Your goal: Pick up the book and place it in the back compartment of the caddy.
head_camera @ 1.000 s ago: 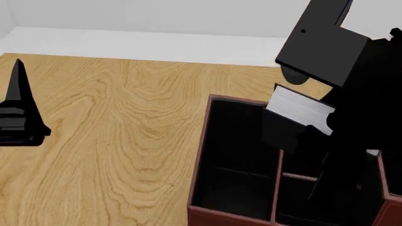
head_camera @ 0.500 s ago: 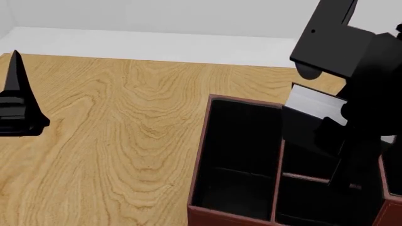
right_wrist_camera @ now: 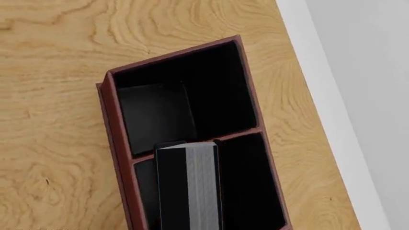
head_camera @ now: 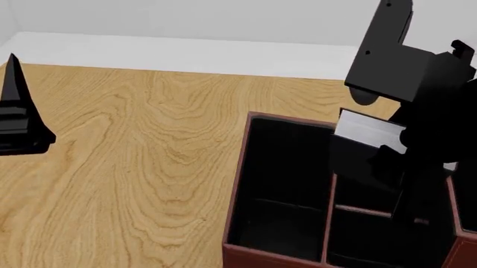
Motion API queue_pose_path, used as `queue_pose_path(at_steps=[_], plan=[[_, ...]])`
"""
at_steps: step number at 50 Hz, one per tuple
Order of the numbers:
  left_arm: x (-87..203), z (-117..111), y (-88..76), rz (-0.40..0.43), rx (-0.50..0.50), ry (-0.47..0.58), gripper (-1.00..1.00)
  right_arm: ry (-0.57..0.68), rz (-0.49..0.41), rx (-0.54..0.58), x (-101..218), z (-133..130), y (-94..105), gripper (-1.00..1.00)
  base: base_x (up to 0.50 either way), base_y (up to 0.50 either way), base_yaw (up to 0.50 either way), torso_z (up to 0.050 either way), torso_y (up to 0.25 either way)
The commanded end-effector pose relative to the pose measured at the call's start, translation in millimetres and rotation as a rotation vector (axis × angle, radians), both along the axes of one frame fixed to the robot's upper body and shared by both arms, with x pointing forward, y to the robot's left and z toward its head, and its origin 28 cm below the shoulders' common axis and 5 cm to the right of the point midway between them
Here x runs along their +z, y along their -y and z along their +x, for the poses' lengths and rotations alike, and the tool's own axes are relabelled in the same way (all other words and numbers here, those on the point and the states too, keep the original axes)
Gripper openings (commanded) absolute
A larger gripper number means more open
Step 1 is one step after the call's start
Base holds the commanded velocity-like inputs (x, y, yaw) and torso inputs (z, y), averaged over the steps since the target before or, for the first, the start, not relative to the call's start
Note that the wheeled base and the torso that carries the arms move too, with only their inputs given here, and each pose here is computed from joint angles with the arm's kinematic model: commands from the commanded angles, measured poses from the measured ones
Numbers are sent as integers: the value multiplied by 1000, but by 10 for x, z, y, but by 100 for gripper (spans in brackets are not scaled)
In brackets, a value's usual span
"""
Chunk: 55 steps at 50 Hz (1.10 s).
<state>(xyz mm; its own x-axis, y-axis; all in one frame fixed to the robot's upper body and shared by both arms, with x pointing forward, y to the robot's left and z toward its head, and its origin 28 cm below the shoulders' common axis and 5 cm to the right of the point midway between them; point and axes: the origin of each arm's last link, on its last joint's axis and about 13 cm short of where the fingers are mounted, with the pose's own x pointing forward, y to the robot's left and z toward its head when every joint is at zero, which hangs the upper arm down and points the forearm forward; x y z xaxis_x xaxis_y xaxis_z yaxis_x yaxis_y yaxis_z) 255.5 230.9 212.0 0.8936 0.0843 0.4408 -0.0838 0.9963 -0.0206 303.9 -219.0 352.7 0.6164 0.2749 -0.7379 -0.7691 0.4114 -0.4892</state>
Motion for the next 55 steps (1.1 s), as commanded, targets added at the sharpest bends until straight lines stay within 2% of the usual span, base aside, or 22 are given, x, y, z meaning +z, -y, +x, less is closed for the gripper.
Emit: queue_pose_path(at_steps=[1, 46, 55], plan=[[8, 7, 1, 4, 11, -11, 100, 29, -29, 50, 8, 74, 3, -100, 0, 0, 0, 0, 0], [-80, 53, 43, 30, -2, -34, 100, -23, -23, -23, -253, 57, 134, -100, 0, 0, 0, 0, 1], [-61, 37, 51, 33, -3, -35, 100, -28, -11, -14, -339, 133, 125, -100, 0, 0, 0, 0, 1]])
